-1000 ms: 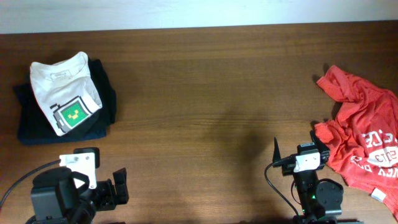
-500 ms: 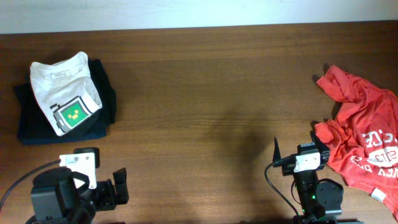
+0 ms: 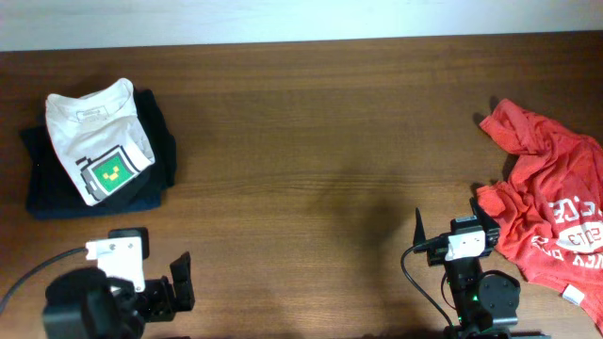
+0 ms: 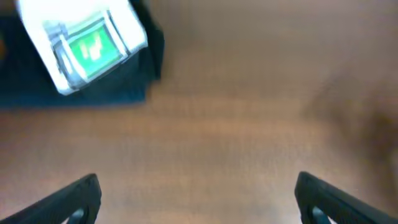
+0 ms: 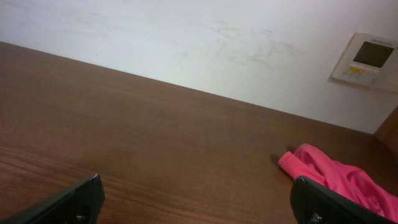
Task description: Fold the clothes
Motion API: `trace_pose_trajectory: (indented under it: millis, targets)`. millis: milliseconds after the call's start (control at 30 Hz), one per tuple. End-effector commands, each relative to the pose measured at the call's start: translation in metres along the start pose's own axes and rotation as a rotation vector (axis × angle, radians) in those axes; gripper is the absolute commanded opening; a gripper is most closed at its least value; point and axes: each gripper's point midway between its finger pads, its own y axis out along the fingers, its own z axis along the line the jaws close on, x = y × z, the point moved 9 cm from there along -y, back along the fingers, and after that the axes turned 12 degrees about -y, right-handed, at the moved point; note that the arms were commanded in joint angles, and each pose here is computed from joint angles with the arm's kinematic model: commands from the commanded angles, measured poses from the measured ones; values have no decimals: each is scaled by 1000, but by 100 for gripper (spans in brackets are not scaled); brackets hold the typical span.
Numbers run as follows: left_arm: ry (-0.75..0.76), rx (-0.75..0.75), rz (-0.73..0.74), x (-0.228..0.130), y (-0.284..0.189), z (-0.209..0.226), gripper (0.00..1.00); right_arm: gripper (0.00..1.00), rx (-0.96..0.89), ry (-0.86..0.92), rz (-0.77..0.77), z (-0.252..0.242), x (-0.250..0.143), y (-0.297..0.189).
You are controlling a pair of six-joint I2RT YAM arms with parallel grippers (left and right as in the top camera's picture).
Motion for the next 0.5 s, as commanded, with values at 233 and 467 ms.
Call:
trace_pose_trajectory:
  millis: [233,467]
  targets:
    - [28,-39,-305,-62,81,22,99,99,-12,-7,9,0,-2,0]
    - [96,-136,-628,-61,137,22,99,99,-12,-7,9,0,-2,0]
